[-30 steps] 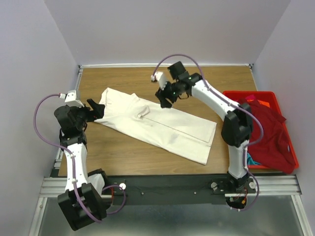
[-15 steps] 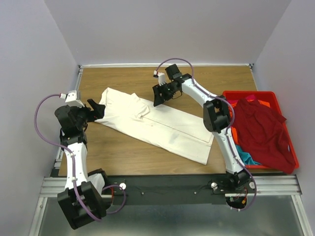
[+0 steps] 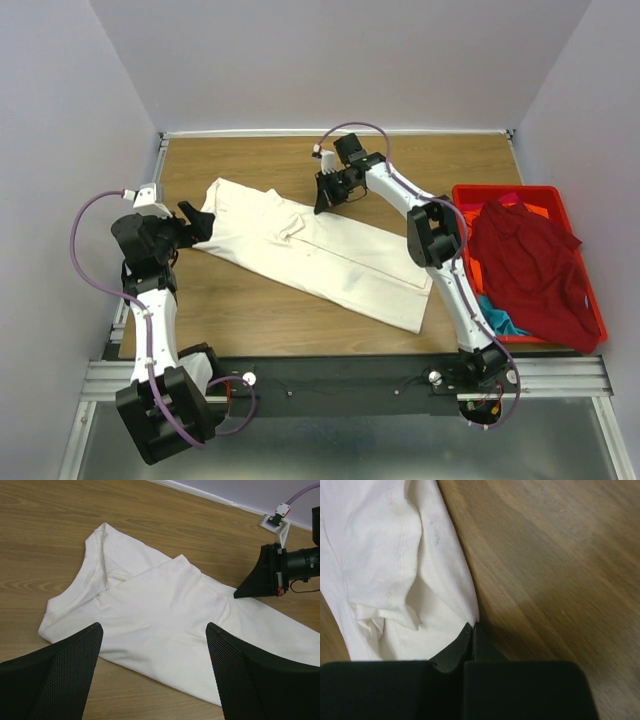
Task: Fold and stack the t-shirts
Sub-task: Fold the tshirt
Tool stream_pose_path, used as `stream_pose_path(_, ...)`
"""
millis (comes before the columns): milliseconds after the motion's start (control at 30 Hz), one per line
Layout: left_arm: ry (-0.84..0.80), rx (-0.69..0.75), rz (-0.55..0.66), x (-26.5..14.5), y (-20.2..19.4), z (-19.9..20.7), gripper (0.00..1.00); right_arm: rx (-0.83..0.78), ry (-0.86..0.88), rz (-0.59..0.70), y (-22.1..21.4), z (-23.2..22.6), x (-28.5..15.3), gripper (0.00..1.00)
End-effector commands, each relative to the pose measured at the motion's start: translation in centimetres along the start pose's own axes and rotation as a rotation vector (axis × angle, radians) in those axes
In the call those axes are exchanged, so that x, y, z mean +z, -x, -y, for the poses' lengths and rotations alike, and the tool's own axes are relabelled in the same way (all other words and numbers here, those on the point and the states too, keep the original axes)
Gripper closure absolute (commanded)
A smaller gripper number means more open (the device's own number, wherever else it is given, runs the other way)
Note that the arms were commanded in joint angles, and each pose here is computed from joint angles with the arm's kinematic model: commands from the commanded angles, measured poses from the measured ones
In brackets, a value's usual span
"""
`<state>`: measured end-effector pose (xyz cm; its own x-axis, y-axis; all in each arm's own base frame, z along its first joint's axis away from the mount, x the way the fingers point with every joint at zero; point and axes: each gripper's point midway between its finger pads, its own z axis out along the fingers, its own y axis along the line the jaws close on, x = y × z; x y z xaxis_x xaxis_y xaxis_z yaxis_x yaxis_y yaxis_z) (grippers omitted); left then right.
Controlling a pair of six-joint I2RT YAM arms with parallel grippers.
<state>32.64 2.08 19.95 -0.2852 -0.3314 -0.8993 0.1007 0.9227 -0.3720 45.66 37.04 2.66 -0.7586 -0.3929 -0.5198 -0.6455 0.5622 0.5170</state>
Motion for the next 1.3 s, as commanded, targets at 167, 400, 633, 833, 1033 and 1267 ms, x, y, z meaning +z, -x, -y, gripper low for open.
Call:
stream_pose_path(167,-0.057,-0.043,-0.042,0.8,-1.4,0.4,0.11,0.159,-0.237,0.127,2.1,10.8,-5.5,0.99)
stream_pose_path(400,-0.105,-0.094,-0.084,1.4,-2.6,0.9,0.11,0.230,-0.269,0.170,0.1,16.3,-12.8,0.65)
stream_pose_path(633,-0.168,-0.110,-0.140,2.0,-3.8,1.7,0.18,-0.006,-0.409,0.156,0.1,13.2,-19.3,0.41)
stream_pose_path(833,-0.151,-0.071,-0.107,1.8,-2.7,1.8,0.21,-0.313,-0.415,0.063,-2.4,5.1,-20.7,0.38)
stream_pose_path(1033,-0.148,-0.050,-0.088,1.4,-2.1,2.1,0.21,-0.540,-0.490,-0.172,-11.5,-1.6,-15.4,0.36)
stream_pose_path(1267,-0.167,-0.048,-0.093,1.4,-2.4,2.6,0.20,-0.635,-0.603,-0.325,-16.6,-2.5,-13.6,0.37)
